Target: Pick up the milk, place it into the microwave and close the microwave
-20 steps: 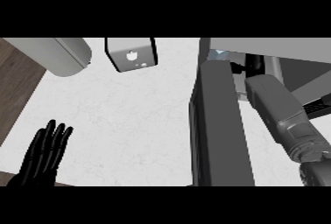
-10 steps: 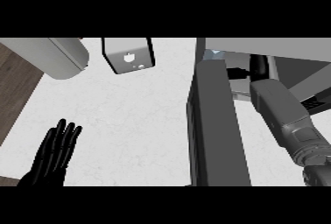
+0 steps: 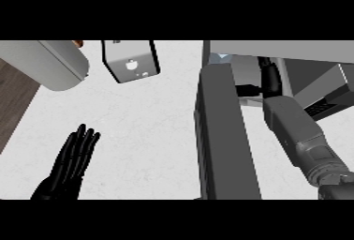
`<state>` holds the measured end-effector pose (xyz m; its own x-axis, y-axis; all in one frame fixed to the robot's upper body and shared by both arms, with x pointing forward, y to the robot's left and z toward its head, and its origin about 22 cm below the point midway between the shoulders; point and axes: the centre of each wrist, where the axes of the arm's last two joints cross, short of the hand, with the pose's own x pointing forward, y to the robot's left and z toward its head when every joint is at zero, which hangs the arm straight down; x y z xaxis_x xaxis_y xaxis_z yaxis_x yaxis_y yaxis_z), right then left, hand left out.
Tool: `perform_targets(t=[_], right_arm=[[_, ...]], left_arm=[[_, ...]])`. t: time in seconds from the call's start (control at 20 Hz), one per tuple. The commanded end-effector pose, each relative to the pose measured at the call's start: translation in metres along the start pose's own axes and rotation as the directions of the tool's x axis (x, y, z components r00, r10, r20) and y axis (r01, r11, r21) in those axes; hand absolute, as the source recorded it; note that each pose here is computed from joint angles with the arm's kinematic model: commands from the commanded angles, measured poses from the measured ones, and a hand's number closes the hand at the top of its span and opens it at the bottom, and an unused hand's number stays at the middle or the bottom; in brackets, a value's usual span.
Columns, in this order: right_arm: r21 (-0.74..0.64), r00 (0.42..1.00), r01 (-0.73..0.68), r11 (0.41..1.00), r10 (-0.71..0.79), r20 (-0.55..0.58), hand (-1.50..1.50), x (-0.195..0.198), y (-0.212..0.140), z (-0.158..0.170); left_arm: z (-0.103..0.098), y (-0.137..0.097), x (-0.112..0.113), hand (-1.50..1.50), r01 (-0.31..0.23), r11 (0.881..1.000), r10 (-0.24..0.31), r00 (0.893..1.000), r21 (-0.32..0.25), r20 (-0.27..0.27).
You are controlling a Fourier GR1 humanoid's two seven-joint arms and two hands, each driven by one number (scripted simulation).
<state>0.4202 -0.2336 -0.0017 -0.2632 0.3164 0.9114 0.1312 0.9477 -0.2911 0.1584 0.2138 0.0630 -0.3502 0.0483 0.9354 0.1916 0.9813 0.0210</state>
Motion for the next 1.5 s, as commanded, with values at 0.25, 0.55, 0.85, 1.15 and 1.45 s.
perform_targets(t=[0.25,0.55,0.85,1.15,1.45], right_arm=[[0.044,0.985,0.174,0.984,-0.173,-0.011,-1.50,-0.039,-0.003,0.046],[0.090,0.974,0.227,0.970,-0.227,-0.005,-1.50,-0.046,0.011,0.061],[0.112,0.968,0.243,0.964,-0.248,0.030,-1.50,-0.076,-0.019,0.103],[0.141,0.962,0.271,0.952,-0.275,0.004,-1.50,-0.079,-0.007,0.123],[0.168,0.962,0.257,0.952,-0.268,0.044,-1.50,-0.077,-0.016,0.135]], left_arm=[[-0.012,-0.014,-0.025,-1.50,-0.034,0.996,0.029,0.997,-0.085,-0.067],[-0.022,-0.019,-0.028,1.50,-0.022,0.971,-0.006,0.993,-0.240,-0.117],[-0.034,-0.033,-0.036,1.50,0.031,0.950,-0.061,0.994,-0.311,-0.089],[-0.071,-0.058,-0.070,1.50,0.053,0.945,-0.102,0.985,-0.322,-0.138],[-0.053,-0.083,-0.109,1.50,0.029,0.861,-0.158,0.965,-0.508,-0.212]])
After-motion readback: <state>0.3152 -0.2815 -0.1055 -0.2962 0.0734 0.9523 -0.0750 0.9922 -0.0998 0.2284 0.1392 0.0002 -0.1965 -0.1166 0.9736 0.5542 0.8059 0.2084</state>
